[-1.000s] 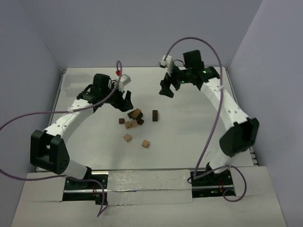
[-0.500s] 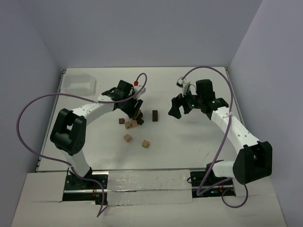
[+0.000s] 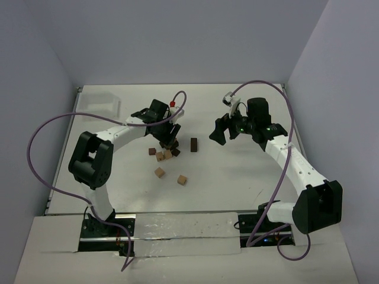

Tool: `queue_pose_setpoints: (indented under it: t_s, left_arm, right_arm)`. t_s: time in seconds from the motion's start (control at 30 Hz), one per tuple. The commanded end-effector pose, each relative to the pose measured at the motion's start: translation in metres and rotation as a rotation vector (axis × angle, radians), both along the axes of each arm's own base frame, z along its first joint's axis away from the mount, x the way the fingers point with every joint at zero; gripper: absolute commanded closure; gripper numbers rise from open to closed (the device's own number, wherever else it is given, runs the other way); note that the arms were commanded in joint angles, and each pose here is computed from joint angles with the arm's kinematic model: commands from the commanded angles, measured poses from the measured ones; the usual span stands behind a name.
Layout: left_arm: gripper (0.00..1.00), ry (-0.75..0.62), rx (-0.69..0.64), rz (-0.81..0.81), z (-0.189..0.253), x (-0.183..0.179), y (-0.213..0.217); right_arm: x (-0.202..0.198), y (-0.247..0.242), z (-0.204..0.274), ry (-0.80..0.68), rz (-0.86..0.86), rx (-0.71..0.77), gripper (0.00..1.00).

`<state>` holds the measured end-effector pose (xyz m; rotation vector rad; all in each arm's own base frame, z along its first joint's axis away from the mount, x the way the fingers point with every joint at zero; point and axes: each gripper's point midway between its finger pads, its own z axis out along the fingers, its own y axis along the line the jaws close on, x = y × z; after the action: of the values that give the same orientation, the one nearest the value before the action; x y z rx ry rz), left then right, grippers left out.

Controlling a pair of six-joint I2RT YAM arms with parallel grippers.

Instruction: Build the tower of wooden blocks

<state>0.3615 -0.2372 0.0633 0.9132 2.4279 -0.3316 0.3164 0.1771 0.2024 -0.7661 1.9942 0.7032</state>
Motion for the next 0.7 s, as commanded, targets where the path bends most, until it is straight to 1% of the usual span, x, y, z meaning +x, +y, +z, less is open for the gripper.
queue_pose_setpoints:
  t_s: [0.0, 0.13, 0.23, 0.4, 0.5, 0.53, 0.67]
  left_arm:
    - [0.33, -0.016, -0.038, -0.038, 0.013, 0.004, -0.013]
    - [0.36, -0.002, -0.035, -0.04, 0.008, 0.002, -0.013]
    - [0.41, 0.016, -0.032, -0.043, 0.002, 0.001, -0.013]
    - [0.42, 0.035, -0.028, -0.049, -0.003, 0.001, -0.015]
    - [0.49, 0.037, -0.024, -0.046, -0.005, 0.002, -0.015]
    - [0.53, 0.034, -0.02, -0.04, -0.004, 0.003, -0.014]
    - [0.66, 0.004, -0.025, -0.011, 0.006, 0.007, -0.006]
  right_arm:
    - [0.007, 0.003, 0.01, -0.033, 0.007, 0.033, 0.0]
    - [0.008, 0.004, 0.013, -0.041, 0.014, 0.036, 0.0]
    - [0.008, 0.004, 0.015, -0.045, 0.019, 0.03, 0.0]
    - [0.009, 0.004, 0.016, -0.05, 0.02, 0.025, 0.0]
    - [0.009, 0.004, 0.017, -0.053, 0.025, 0.026, 0.0]
    - [0.009, 0.004, 0.017, -0.053, 0.026, 0.026, 0.0]
    - [0.009, 0.005, 0.016, -0.051, 0.026, 0.03, 0.0]
